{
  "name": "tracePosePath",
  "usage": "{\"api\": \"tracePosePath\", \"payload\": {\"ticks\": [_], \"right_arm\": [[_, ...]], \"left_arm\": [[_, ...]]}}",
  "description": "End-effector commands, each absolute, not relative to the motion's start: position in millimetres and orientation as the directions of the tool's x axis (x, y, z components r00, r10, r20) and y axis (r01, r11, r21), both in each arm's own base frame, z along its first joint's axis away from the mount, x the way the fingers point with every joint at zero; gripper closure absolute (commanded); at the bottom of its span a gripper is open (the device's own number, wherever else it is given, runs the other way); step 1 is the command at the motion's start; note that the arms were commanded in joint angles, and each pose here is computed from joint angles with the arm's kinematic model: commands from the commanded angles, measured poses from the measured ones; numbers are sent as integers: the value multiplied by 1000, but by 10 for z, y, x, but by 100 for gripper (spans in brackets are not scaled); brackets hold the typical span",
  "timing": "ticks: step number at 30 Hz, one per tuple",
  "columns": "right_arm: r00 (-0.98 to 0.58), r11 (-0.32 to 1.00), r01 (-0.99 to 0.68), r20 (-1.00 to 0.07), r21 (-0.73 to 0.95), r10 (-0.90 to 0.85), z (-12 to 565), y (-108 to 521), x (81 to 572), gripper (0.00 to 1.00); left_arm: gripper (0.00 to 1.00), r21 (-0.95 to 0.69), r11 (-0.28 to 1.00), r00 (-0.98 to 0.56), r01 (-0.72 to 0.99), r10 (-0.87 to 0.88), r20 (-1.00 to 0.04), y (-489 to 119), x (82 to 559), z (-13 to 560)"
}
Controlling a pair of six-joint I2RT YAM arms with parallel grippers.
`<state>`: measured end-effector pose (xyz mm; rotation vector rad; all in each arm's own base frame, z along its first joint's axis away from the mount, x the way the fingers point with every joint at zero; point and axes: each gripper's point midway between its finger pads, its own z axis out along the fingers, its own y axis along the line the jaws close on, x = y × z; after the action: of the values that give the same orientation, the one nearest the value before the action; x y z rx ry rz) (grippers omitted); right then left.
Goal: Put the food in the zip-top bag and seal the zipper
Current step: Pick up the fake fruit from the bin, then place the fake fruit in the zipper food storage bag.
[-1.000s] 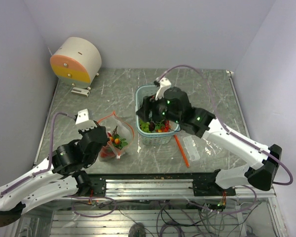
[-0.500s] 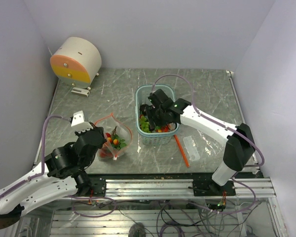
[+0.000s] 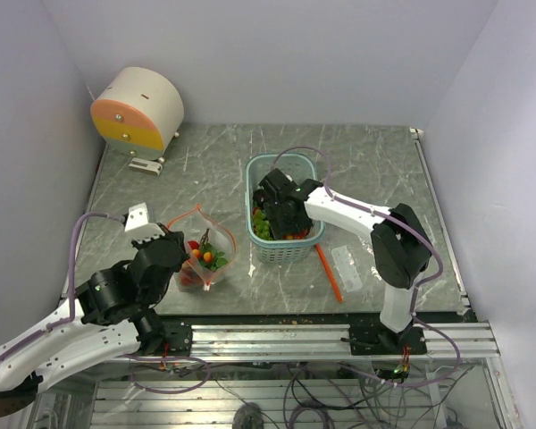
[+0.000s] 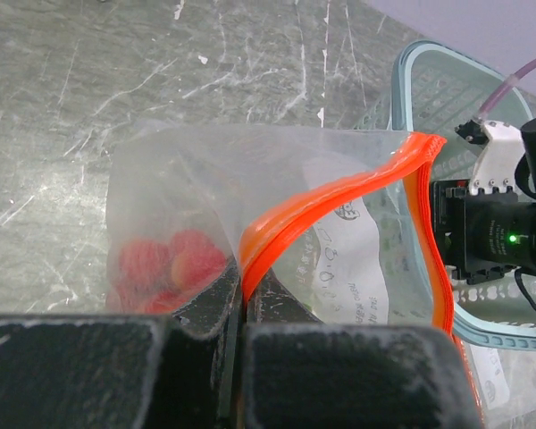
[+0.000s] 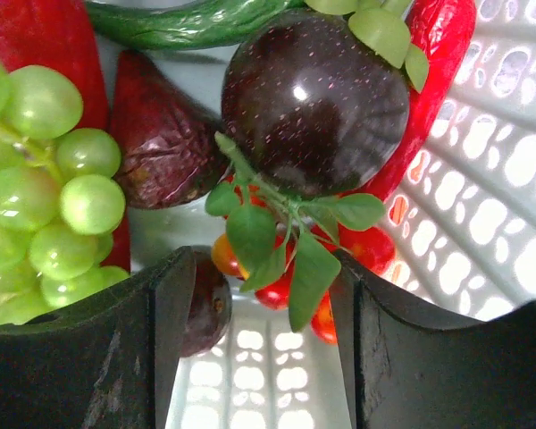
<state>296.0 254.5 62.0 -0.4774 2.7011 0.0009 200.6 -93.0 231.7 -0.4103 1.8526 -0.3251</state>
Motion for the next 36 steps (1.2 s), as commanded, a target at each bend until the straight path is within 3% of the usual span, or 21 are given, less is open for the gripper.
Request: {"api": "tracePosePath", "payload": {"ticks": [1,6,9,15,25,36], "right_arm": [[-864,948,-304,-391,-94,-316,526,2479,3095,40],[-870,948,-285,-378,-139,-317,334,2407,3131,42],[-863,949,-278,-394,-148,-315,309,2393,3163,68],[-835,959,-254,-472,-124,-282,663,2412,3228,100],[-666,893,-425,-720,151,-195,2065,2780,3131,100],[-523,787,-565,-845,248,-109,2881,2923,2976,100]], "left_arm": [[93,-427,895,-247,-133,-447,-860,-824,2000,2401],[93,-424,895,-248,-136,-445,-860,-804,1990,2392],[93,-422,896,-248,-139,-444,-861,-797,1989,2396],[93,-422,896,-251,-134,-443,-861,-815,1991,2408],[93,-409,903,-254,-130,-430,-866,-853,2017,2414],[93,-394,910,-270,-131,-415,-869,-912,2044,2356]]}}
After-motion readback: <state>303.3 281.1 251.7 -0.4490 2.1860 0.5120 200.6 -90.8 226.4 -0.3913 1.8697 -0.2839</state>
